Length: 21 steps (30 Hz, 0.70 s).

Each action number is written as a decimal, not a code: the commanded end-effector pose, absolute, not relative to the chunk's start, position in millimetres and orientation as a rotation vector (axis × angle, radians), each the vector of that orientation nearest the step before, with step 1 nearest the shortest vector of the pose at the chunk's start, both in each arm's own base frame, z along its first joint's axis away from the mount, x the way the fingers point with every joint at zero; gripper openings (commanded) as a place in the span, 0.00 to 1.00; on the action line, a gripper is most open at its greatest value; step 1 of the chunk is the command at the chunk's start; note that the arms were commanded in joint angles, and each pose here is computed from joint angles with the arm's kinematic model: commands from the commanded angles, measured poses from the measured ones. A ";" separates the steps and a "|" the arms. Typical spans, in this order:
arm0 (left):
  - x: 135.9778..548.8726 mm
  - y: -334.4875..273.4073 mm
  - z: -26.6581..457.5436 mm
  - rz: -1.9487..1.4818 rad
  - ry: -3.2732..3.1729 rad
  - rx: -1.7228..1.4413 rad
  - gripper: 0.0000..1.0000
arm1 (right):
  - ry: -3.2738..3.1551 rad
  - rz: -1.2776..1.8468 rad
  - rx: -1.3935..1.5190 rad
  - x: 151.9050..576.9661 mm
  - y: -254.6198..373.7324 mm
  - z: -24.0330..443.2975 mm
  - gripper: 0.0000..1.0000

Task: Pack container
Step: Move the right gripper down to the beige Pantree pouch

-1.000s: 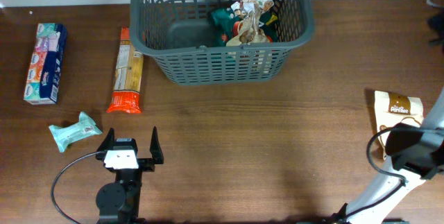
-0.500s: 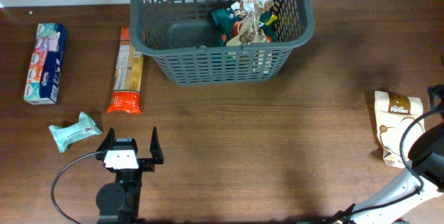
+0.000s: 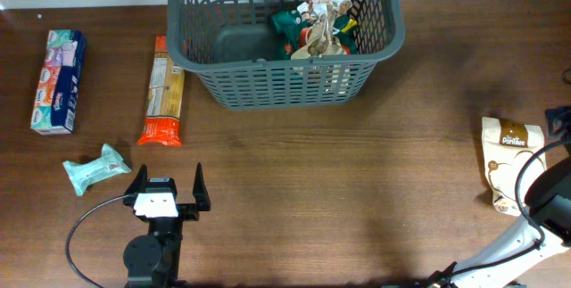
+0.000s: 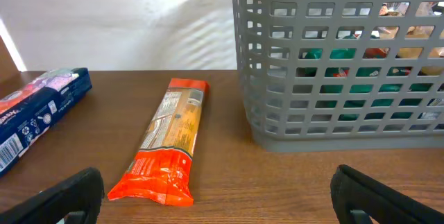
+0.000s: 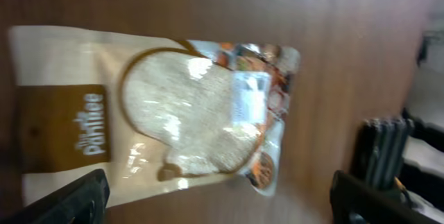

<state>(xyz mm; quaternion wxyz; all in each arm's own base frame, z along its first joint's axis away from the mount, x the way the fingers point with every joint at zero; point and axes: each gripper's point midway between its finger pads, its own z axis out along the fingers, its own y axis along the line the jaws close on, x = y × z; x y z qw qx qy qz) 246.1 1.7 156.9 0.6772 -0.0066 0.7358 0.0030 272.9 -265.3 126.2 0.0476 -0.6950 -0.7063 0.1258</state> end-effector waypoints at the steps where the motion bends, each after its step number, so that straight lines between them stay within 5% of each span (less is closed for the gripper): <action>1: 245.9 0.3 156.3 0.011 1.650 0.005 0.99 | -2.311 0.363 -1.981 283.7 -263.0 125.7 0.99; 10: 245.9 0.3 156.3 0.011 1.650 0.005 0.99 | -2.554 0.299 -1.734 300.8 -265.6 122.8 0.99; 15: 245.9 0.3 156.3 0.011 1.650 0.005 0.99 | -2.902 0.071 -1.195 324.2 -251.2 119.4 0.99; 21: 245.9 0.3 156.3 0.011 1.650 0.005 0.99 | -2.949 0.256 -1.005 317.3 -271.3 121.6 0.99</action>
